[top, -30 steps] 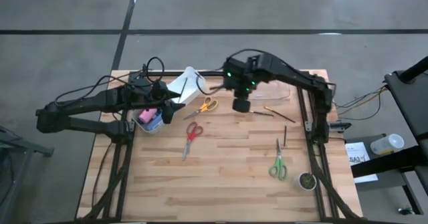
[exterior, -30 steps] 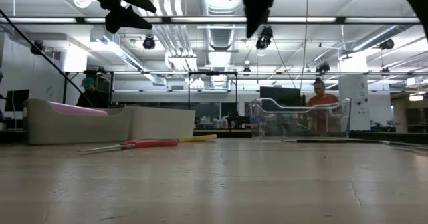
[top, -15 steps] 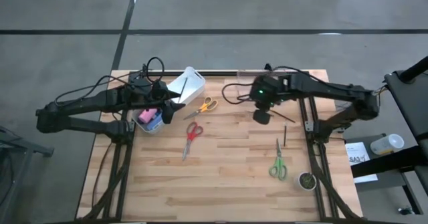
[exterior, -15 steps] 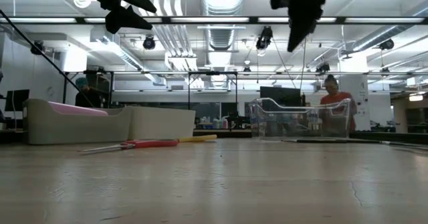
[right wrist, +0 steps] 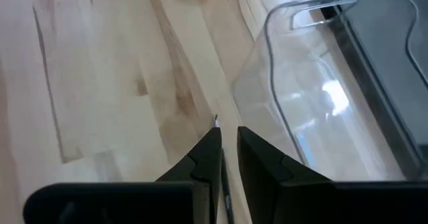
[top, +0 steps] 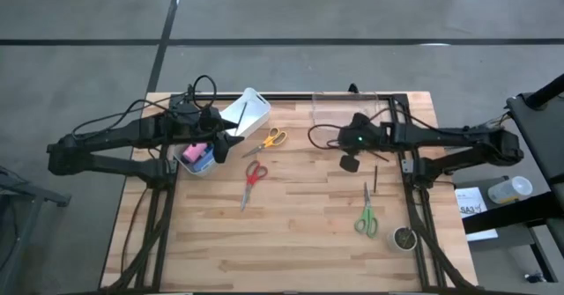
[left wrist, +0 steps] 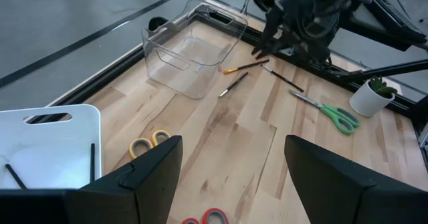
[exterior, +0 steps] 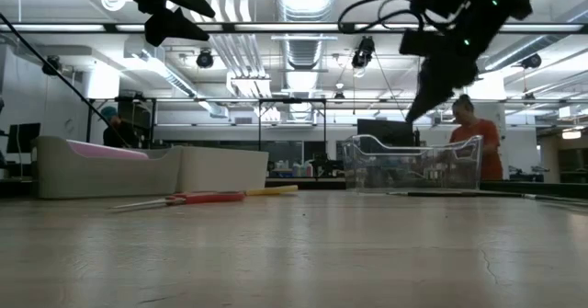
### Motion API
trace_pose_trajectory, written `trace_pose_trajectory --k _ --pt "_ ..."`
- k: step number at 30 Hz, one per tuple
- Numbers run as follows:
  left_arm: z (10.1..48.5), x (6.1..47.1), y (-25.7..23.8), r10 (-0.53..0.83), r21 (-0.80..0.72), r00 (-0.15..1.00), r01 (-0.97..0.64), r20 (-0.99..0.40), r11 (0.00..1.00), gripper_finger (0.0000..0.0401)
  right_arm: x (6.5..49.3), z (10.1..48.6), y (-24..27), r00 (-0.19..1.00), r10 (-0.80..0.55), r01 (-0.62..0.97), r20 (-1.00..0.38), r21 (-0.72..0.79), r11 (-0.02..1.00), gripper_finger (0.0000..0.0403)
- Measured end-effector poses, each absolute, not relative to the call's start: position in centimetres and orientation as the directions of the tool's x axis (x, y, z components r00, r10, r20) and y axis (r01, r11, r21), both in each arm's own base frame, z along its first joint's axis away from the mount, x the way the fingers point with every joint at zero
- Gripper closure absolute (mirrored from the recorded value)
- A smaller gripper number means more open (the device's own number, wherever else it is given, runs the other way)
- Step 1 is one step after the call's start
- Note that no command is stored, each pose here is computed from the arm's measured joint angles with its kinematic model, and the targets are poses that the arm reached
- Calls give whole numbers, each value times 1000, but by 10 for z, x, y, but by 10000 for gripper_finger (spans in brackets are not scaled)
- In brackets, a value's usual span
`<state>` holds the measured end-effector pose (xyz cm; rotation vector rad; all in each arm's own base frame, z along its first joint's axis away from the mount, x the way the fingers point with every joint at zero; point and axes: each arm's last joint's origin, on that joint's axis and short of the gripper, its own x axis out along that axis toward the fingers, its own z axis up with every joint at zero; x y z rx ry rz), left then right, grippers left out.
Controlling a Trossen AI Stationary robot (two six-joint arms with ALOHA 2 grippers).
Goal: Pick & Place Paint Supplies
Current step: Put the top silver paint brush into the white bin
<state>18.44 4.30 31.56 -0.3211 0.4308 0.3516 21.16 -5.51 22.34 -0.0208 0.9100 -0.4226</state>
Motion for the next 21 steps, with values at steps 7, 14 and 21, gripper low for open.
trace_pose_trajectory --k 7,14,21 --pt "316 184 43 261 -226 851 -395 -456 891 130 196 193 -51 669 -372 373 -643 -142 917 357" --pt "316 184 43 261 -226 851 -394 -456 891 130 178 176 -46 698 -341 348 -630 -118 930 299" --pt "316 184 43 261 -226 851 -395 -456 890 130 168 159 -46 640 -393 375 -660 -178 910 256"
